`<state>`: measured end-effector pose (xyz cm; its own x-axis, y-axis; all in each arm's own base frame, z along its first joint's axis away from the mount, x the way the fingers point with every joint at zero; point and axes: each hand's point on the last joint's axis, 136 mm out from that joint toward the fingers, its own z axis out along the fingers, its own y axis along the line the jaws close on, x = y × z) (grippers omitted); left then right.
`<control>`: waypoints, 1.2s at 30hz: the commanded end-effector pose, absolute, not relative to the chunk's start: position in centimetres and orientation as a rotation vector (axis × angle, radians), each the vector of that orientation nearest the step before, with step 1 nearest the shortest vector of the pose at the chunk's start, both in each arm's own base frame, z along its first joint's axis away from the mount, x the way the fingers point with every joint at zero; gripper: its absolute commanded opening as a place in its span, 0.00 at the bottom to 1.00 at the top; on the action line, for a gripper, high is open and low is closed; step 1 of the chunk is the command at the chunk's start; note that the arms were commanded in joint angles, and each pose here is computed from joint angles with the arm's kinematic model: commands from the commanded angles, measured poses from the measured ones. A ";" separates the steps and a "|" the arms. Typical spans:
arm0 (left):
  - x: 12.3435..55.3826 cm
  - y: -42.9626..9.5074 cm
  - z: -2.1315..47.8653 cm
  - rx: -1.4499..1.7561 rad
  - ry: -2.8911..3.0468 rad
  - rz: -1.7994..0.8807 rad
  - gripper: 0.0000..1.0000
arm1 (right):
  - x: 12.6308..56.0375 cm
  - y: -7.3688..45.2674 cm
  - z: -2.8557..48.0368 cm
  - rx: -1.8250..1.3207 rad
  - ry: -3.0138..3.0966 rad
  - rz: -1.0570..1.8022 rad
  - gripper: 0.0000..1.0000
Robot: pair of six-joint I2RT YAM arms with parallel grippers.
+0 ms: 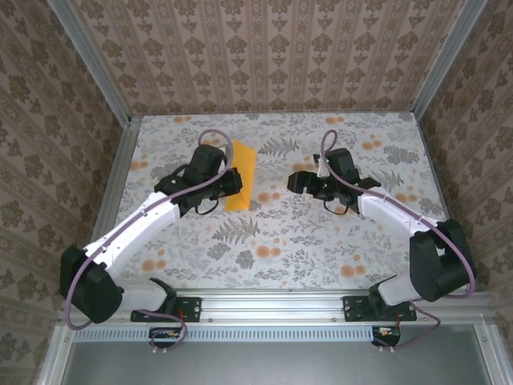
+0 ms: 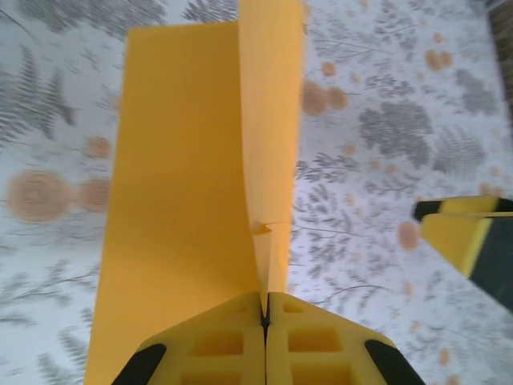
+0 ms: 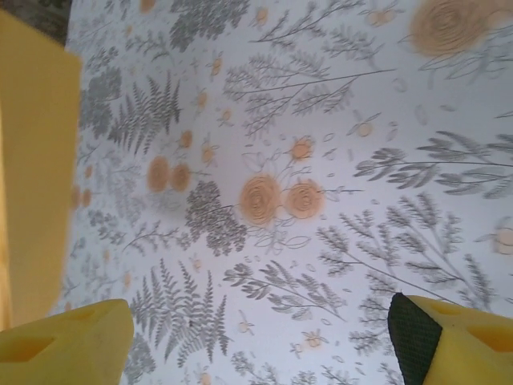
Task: Fold a paper plane with a square sheet of paper (pick it up from the middle)
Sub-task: Turn over the paper at the center of the table.
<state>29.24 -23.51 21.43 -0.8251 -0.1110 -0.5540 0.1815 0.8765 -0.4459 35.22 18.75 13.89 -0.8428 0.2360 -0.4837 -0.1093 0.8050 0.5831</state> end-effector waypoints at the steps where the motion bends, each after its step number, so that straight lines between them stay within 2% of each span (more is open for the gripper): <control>1: 27.6 -18.5 18.9 0.200 2.611 -0.168 0.07 | 34.9 16.1 13.6 0.115 2.422 0.655 0.88; 8: 30.1 -17.8 17.2 0.412 2.559 0.476 0.07 | 34.5 14.2 13.8 0.164 2.393 0.552 0.89; 16: 32.8 -22.4 12.4 0.667 2.476 0.835 0.07 | 34.2 12.1 13.6 0.241 2.388 0.491 0.89; 26: 32.3 -27.9 5.4 0.796 2.549 0.758 0.14 | 33.9 9.6 13.1 0.365 2.369 0.446 0.89; 31: 31.6 -29.0 4.4 0.780 2.607 0.652 0.26 | 34.0 9.0 12.9 0.406 2.359 0.449 0.89; 36: 31.2 -30.2 6.0 0.758 2.625 0.525 0.38 | 34.0 9.1 12.7 0.408 2.367 0.458 0.89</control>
